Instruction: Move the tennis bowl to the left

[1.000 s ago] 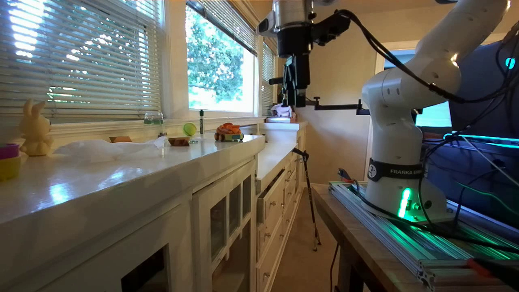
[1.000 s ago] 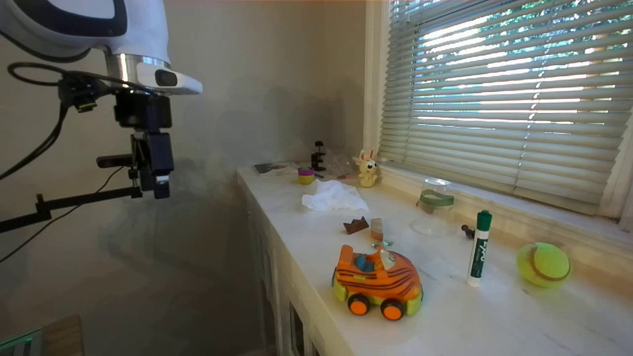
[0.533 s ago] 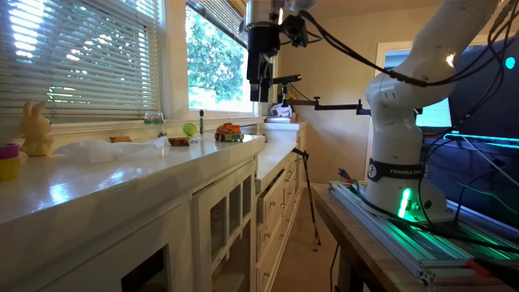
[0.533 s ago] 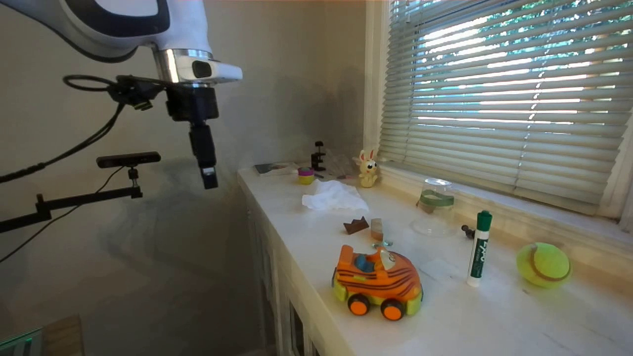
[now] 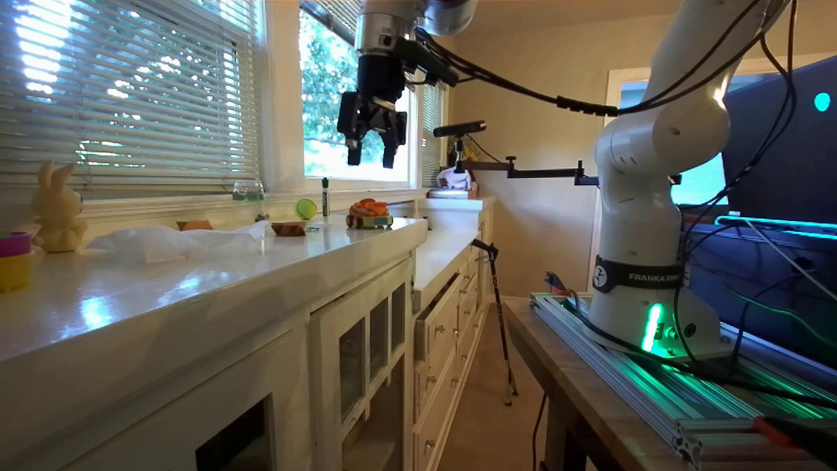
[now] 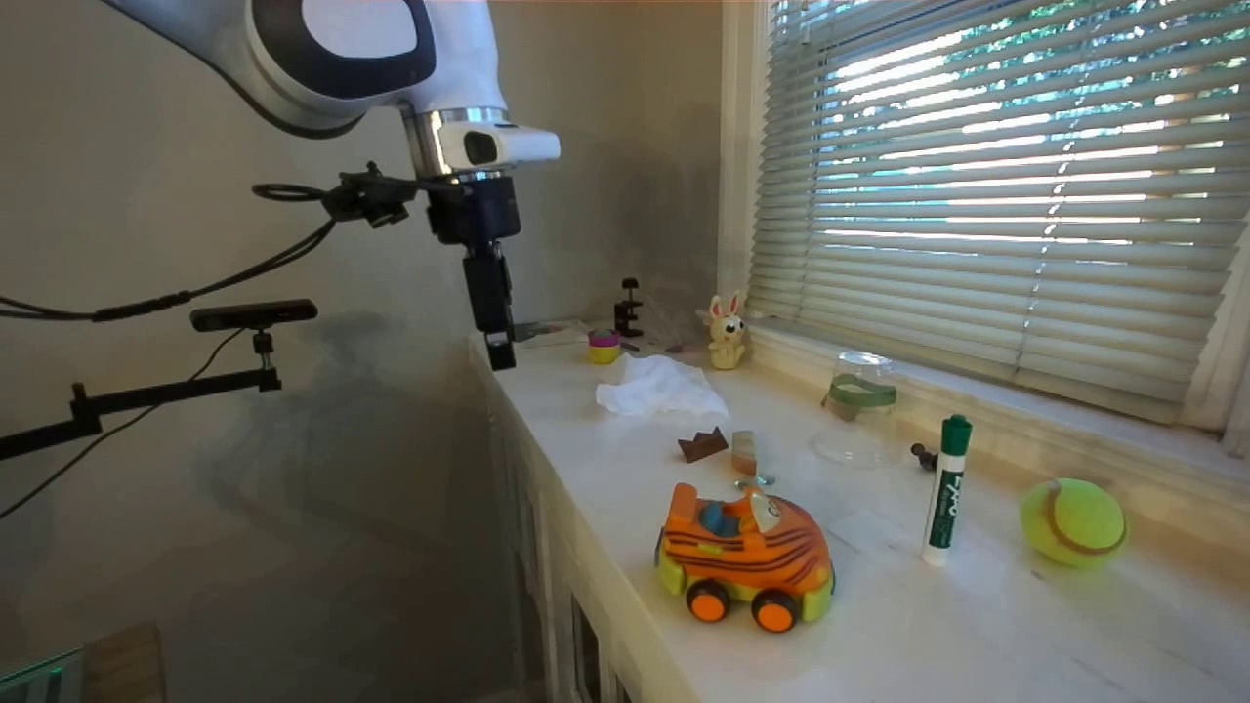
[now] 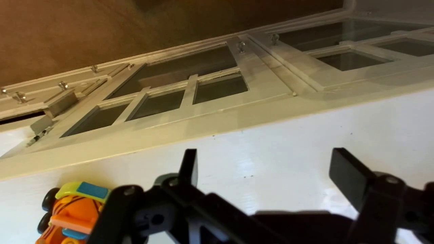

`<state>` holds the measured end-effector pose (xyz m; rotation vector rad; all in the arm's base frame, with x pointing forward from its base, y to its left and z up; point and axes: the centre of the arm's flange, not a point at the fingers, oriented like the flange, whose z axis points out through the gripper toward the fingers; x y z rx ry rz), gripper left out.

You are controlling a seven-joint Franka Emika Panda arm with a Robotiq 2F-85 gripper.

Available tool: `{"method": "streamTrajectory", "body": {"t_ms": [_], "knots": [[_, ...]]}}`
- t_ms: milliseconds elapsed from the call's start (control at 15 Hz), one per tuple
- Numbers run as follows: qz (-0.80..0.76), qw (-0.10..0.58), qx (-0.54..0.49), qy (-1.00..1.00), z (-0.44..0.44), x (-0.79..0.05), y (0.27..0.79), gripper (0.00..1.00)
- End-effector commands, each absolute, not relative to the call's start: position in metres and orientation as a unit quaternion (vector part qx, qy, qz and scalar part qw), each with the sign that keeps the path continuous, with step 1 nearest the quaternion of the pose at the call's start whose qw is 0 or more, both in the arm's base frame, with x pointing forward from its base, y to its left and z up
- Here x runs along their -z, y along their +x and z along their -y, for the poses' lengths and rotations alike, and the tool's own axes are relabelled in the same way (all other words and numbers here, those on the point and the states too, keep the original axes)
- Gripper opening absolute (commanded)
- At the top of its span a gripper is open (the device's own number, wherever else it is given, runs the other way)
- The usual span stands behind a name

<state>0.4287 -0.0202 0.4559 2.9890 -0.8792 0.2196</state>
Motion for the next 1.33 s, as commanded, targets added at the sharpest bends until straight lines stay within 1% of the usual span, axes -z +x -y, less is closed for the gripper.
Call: {"method": "streamTrajectory", "body": {"t_ms": [0,133,333,600,800,1067,1267], "knots": [[0.282,0.009,-0.071,0.957,0.020,-0.456,0.429,1.00],[0.291,0.018,-0.071,0.954,0.023,-0.459,0.434,1.00],[0.357,0.003,-0.083,0.931,0.039,-0.480,0.453,1.00],[0.426,-0.013,-0.112,0.898,0.075,-0.508,0.480,1.00],[0.462,-0.013,-0.126,0.878,0.104,-0.505,0.500,1.00],[0.484,-0.020,-0.152,0.861,0.130,-0.507,0.518,1.00],[0.466,0.005,-0.178,0.867,0.148,-0.516,0.530,1.00]]}}
